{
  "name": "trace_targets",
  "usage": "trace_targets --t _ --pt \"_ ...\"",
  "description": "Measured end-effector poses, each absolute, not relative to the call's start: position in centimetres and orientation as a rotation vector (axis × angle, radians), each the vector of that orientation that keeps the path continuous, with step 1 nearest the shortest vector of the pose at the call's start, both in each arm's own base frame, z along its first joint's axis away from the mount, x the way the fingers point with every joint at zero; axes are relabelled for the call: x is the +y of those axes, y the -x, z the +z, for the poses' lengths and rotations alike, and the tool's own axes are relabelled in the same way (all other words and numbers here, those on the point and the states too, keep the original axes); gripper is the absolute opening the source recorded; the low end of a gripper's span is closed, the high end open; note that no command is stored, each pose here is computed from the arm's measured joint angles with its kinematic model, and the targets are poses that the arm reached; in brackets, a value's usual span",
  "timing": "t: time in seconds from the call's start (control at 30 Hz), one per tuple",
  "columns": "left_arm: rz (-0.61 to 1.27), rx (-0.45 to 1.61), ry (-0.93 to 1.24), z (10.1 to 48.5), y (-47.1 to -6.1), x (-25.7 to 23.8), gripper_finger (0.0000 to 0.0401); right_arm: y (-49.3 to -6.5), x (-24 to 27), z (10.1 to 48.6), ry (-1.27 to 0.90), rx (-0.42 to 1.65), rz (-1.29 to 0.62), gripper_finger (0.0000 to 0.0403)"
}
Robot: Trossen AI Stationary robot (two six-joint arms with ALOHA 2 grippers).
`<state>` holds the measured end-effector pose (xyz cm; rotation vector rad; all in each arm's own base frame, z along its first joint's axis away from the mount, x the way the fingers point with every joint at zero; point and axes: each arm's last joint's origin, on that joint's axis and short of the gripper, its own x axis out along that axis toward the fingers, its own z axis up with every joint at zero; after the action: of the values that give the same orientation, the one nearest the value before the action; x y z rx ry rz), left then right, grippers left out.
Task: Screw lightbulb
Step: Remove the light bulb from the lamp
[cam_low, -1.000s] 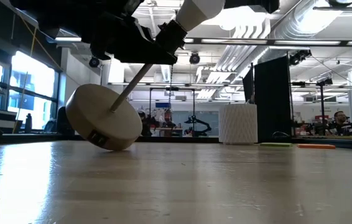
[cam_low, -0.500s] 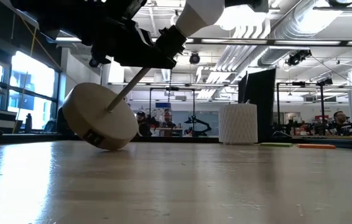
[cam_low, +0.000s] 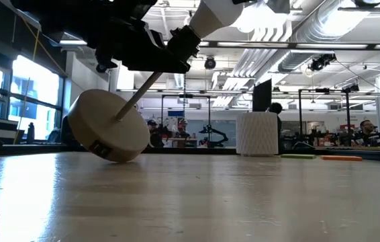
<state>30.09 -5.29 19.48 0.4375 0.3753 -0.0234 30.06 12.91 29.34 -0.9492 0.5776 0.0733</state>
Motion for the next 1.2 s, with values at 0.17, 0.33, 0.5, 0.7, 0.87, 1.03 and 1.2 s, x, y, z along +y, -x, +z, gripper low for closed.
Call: trace_targets --t 0.17,0.33,0.5,0.7,0.87,1.03,1.2 --pt "-0.021 0.376 -0.428 19.5 -30.1 -5.3 0.0145 -30.0 13.1 29.3 0.763 0.573 0.009 0.0272" --pt "-0.021 0.375 -0.428 19.5 -30.1 -5.3 0.0145 -29.4 13.8 29.6 0.671 0.556 0.007 0.0307" --pt "-0.018 0.376 -0.428 19.5 -30.1 -5.3 0.0145 -28.2 14.3 31.0 0.476 0.494 -0.075 0.0311" --pt "-0.015 0.376 -0.428 19.5 -30.1 -5.3 0.0145 -27.9 14.0 31.3 0.005 0.444 -0.224 0.0311" --pt "-0.014 0.377 -0.429 19.5 -30.1 -5.3 0.0145 -29.1 13.7 30.0 -0.202 0.464 -0.274 0.0311" --pt "-0.014 0.378 -0.430 19.5 -30.1 -5.3 0.0145 -30.1 12.9 29.3 -0.280 0.464 -0.330 0.0312" --pt "-0.012 0.378 -0.430 19.5 -30.1 -5.2 0.0145 -30.8 12.0 28.8 -0.293 0.496 -0.324 0.0310"
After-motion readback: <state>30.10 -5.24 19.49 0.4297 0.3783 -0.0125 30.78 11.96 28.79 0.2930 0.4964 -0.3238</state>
